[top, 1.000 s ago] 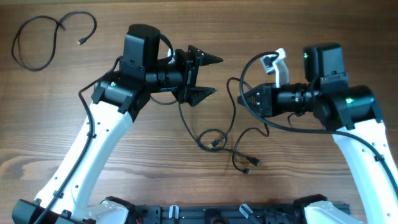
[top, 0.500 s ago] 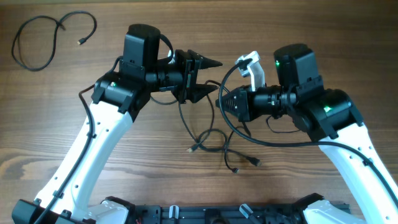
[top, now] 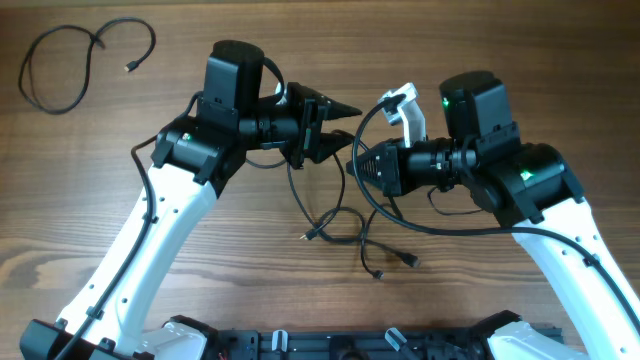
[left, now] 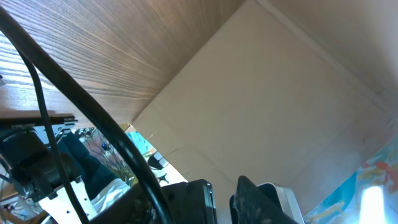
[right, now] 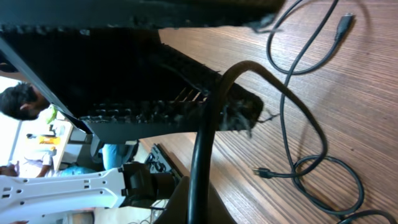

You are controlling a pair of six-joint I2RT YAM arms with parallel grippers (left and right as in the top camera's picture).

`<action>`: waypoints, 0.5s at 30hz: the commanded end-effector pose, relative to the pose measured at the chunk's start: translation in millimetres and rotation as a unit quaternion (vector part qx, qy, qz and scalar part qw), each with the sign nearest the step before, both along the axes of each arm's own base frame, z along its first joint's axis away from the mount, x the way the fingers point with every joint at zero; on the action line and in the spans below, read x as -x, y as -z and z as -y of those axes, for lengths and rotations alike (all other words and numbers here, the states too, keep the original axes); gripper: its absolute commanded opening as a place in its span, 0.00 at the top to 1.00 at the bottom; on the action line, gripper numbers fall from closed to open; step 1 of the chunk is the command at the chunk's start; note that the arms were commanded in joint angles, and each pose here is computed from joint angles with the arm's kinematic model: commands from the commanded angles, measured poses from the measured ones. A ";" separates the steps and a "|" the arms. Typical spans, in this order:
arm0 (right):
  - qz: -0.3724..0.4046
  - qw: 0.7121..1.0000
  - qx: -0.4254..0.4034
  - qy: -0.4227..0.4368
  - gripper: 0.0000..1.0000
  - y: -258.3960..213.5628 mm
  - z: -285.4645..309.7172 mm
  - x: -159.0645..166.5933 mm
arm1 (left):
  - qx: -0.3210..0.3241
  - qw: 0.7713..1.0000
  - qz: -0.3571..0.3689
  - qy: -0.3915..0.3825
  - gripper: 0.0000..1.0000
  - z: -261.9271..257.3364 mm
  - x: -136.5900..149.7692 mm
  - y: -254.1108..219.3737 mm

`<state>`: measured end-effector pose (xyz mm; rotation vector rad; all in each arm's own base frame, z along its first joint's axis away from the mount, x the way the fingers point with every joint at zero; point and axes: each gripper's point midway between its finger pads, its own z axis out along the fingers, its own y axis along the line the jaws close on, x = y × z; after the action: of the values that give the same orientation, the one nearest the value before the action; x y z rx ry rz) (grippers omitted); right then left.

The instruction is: Untangle cables

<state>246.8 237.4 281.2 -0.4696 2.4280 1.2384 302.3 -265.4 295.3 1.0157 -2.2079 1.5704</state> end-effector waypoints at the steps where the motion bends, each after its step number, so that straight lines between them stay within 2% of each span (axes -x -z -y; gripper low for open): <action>1: -0.001 1.000 -0.017 -0.014 0.95 -8.8 -4.9 3.9 | 0.005 1.000 0.025 -0.003 0.65 -0.9 0.9 -16.2; 5: -0.004 1.000 -0.016 -0.015 0.96 -7.9 -5.2 5.4 | 0.005 1.000 0.025 -0.003 0.73 -0.9 0.9 -16.0; 6: -0.004 1.000 -0.016 -0.018 0.96 -7.9 -6.4 6.7 | 0.005 1.000 0.025 -0.003 0.77 -0.9 0.9 -16.0; 11: -0.001 0.999 -0.016 -0.034 0.96 -8.5 -14.7 14.1 | 0.005 1.000 0.025 -0.003 0.83 -0.9 1.0 -16.0; 14: 0.000 0.999 -0.016 -0.034 0.96 -8.5 -14.8 13.8 | 0.005 1.000 0.025 -0.002 0.94 -0.8 1.2 -16.1; 15: -0.001 0.999 -0.015 -0.034 0.92 -8.1 -14.6 14.2 | 0.007 0.999 0.034 0.005 0.96 0.0 2.2 -17.8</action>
<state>236.0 248.1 282.7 -0.5271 2.4239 1.2697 302.6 -265.5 294.5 1.0188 -2.2141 1.5689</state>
